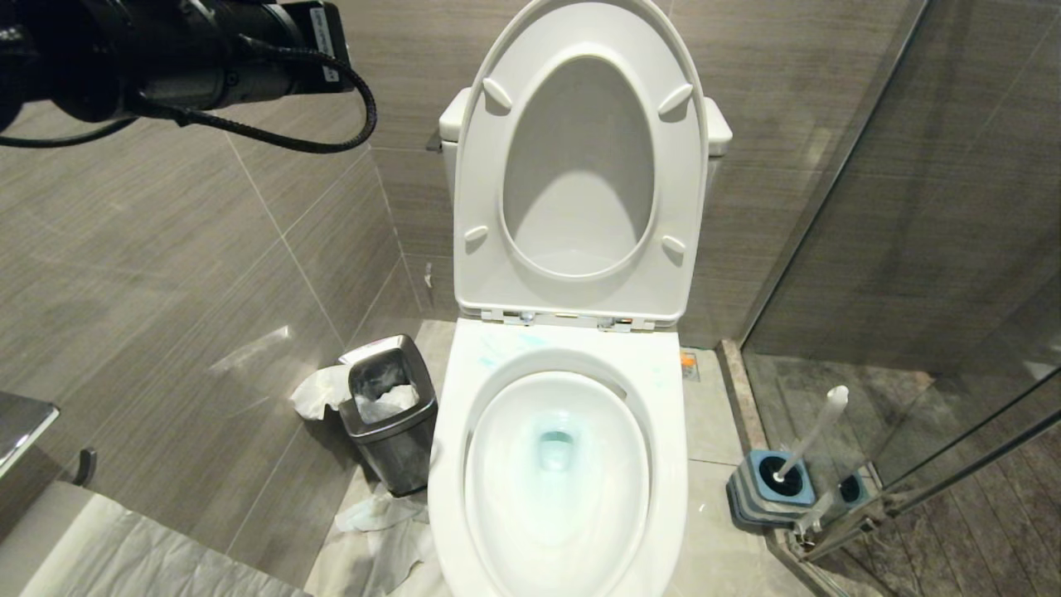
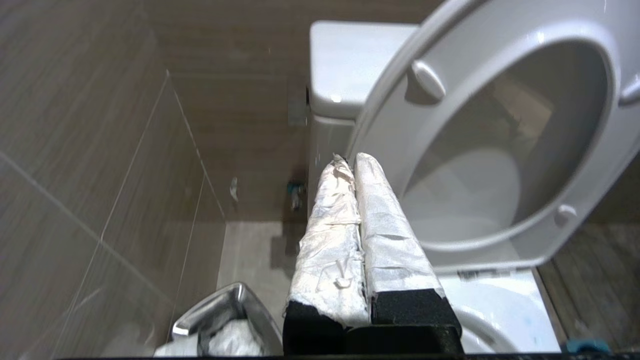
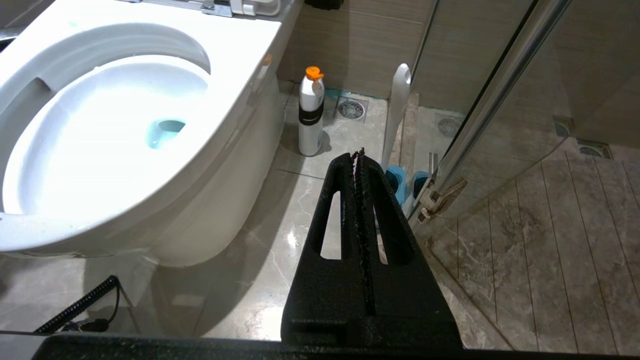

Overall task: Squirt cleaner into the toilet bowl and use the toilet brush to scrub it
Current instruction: Flush the toilet

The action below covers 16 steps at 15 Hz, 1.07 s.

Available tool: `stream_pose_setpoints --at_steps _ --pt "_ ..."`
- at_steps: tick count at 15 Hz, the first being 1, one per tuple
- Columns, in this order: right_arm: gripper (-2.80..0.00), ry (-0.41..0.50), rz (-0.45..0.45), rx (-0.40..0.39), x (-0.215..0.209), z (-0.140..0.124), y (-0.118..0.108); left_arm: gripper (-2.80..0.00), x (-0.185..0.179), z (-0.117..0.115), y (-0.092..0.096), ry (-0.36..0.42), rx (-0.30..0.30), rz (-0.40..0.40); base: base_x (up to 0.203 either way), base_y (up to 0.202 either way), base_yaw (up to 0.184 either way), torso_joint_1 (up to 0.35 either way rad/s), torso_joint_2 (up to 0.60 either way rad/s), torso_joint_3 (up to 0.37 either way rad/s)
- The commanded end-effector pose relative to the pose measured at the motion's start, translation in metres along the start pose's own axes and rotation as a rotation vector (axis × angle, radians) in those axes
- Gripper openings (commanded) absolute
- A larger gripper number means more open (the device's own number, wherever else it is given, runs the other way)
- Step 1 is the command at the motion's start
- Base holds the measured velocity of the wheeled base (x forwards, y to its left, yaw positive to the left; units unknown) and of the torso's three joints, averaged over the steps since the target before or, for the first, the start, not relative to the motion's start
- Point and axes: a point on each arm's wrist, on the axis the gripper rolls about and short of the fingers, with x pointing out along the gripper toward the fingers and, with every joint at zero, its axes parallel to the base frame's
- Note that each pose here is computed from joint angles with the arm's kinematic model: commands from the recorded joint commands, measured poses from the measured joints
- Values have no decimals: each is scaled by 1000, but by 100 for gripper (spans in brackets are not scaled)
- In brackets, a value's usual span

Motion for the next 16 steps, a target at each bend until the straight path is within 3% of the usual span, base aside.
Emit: stream_pose_setpoints --at_steps 1,10,16 --pt "-280 1 1 -1 0 0 0 -280 29 -12 -3 -39 -7 5 0 0 0 0 0 0" --pt "-280 1 1 -1 0 0 0 -280 80 -26 -15 -277 -37 4 0 0 0 0 0 0" --pt "-280 1 1 -1 0 0 0 -280 86 -22 -7 -415 -4 49 0 0 0 0 0 0"
